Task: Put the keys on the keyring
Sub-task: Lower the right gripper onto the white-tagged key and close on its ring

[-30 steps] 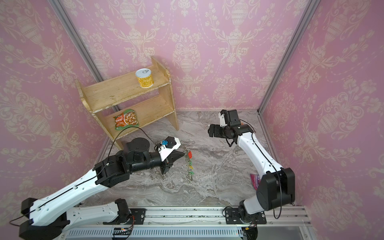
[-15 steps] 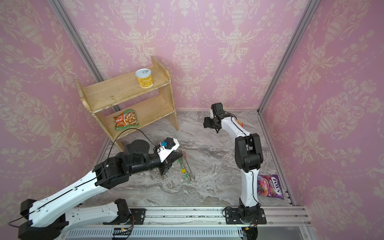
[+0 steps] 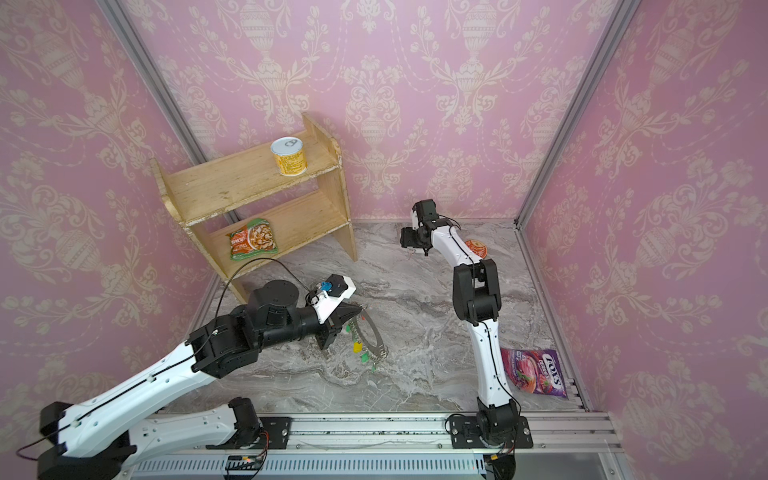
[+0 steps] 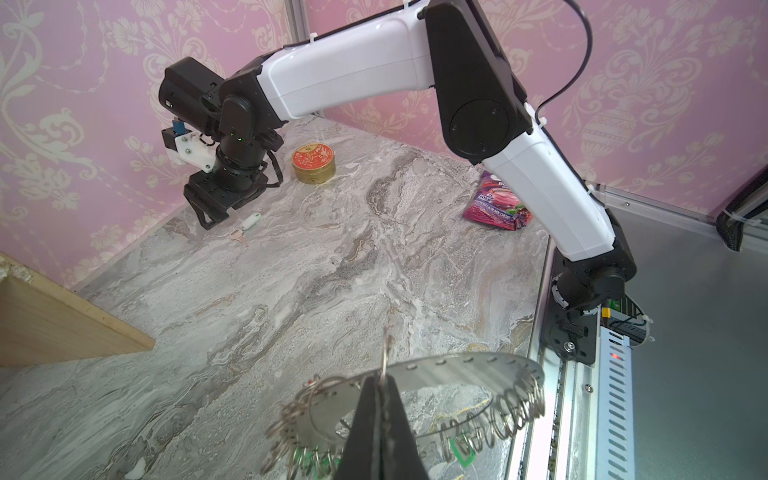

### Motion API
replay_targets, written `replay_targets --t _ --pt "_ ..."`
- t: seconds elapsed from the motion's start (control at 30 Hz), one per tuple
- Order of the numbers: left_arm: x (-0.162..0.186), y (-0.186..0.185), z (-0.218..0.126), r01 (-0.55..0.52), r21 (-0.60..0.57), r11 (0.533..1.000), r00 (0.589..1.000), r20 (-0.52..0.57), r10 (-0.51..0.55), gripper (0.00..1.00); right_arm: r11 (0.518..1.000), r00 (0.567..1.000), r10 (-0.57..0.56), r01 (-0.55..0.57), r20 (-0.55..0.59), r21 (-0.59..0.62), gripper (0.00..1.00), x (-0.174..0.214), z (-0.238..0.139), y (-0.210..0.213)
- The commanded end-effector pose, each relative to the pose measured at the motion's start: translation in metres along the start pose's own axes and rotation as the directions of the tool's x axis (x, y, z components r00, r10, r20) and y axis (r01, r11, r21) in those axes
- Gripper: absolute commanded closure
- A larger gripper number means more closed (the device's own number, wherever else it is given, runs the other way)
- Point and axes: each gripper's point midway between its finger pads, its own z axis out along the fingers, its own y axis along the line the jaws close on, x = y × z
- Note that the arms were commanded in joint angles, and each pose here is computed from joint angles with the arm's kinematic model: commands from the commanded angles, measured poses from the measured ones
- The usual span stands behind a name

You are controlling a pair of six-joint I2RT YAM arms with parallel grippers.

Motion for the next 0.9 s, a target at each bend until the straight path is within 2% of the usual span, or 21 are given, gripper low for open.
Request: replay_targets --t 0.0,0.6,0.87 --pt "-0.009 0.006 -0.006 0.029 -0.020 0.999 0.999 0.043 -0.028 1.00 1.000 0.998 -0.008 0.010 -0.060 0.030 0.31 0.008 0.009 -0.011" --pt "-0.009 0.010 -0.001 0.041 -0.020 0.999 0.998 0.039 -0.040 1.00 0.998 0.993 -0.015 0.023 -0.121 0.059 0.27 0.019 0.037 -0.024" --pt "-0.009 0.012 0.001 0.045 -0.019 0.999 0.998 0.035 -0.044 1.00 0.999 0.988 -0.022 0.028 -0.153 0.032 0.25 0.026 0.046 -0.023"
